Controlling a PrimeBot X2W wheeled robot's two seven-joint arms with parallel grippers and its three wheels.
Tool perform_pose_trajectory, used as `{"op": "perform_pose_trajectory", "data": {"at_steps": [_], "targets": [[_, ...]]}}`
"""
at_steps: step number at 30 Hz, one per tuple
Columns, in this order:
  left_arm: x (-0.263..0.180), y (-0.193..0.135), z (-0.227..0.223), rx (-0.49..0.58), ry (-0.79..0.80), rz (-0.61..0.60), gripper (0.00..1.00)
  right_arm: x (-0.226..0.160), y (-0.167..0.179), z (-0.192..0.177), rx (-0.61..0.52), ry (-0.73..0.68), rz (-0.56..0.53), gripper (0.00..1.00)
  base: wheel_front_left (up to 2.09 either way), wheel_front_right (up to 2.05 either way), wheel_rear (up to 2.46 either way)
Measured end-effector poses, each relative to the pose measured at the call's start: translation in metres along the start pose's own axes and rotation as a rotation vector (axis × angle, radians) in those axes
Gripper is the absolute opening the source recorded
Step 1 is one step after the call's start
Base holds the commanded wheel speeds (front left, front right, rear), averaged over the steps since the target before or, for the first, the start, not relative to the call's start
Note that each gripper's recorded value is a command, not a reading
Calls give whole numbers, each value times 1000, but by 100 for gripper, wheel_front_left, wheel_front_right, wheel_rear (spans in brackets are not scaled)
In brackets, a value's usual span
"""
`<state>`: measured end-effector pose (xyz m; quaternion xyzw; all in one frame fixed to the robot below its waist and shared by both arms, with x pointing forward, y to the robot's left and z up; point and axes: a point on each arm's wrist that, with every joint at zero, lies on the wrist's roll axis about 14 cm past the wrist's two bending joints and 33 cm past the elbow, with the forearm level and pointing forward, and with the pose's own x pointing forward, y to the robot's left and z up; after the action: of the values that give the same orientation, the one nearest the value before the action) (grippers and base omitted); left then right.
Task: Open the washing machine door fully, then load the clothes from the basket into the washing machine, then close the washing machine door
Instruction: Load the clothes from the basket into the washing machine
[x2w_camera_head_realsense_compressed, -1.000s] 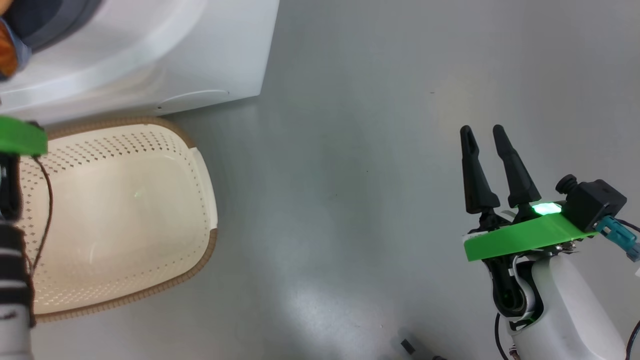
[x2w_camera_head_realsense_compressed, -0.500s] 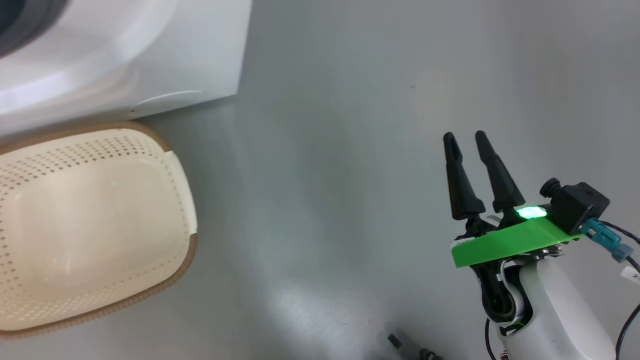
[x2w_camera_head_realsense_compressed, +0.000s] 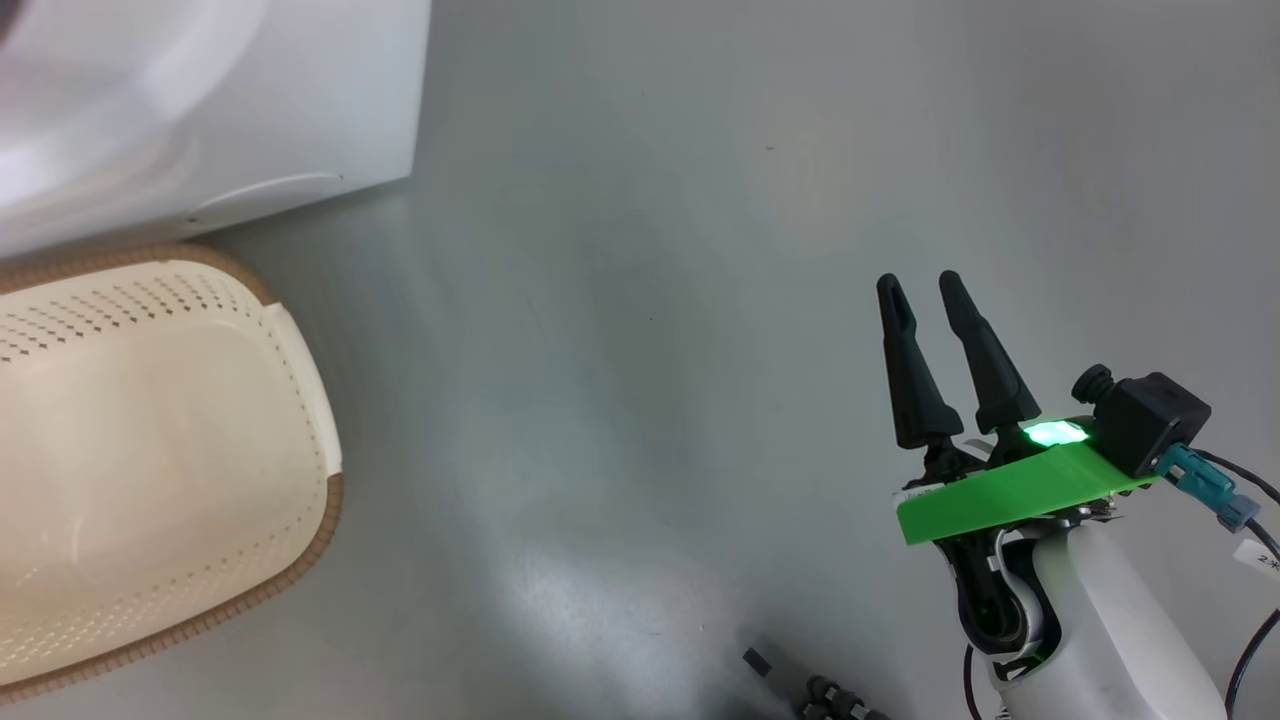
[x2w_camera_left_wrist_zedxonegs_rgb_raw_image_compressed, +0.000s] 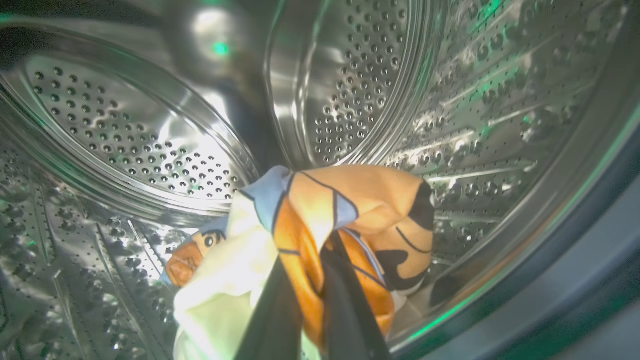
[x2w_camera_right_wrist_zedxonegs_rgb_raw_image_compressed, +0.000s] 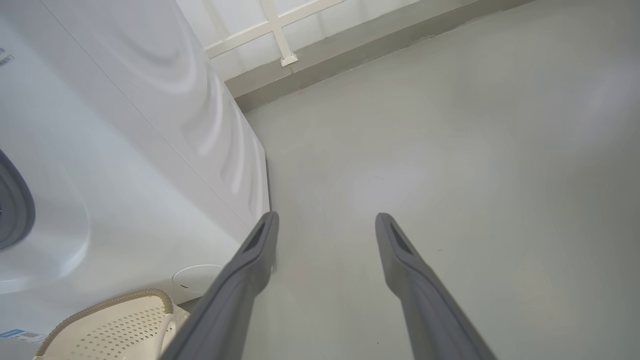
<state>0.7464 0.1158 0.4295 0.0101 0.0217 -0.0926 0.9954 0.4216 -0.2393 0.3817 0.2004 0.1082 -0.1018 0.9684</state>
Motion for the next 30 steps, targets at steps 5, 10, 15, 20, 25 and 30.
{"op": "perform_pose_trajectory", "data": {"at_steps": [5, 10, 15, 20, 25, 30], "targets": [[-5, -2, -34, 44, 100, -17, 0, 0, -1, -4, 6, 9, -5, 100, 0, 0, 0], [-4, 5, -40, 88, 189, -12, 19, 1, 4, -6, 12, 15, 10, 100, 0, 0, 0], [-7, 10, -45, 97, 265, -3, 100, 1, 7, -4, 22, 9, 17, 100, 0, 0, 0], [-11, 13, -42, 94, 279, 2, 100, 1, 9, -1, 26, 0, 23, 100, 0, 0, 0], [-15, 11, -32, 47, 254, 4, 100, 2, 13, 3, 27, -11, 36, 100, 0, 0, 0], [-24, 9, -23, 5, 223, 6, 100, 1, 17, 9, 24, -29, 48, 100, 0, 0, 0]]}}
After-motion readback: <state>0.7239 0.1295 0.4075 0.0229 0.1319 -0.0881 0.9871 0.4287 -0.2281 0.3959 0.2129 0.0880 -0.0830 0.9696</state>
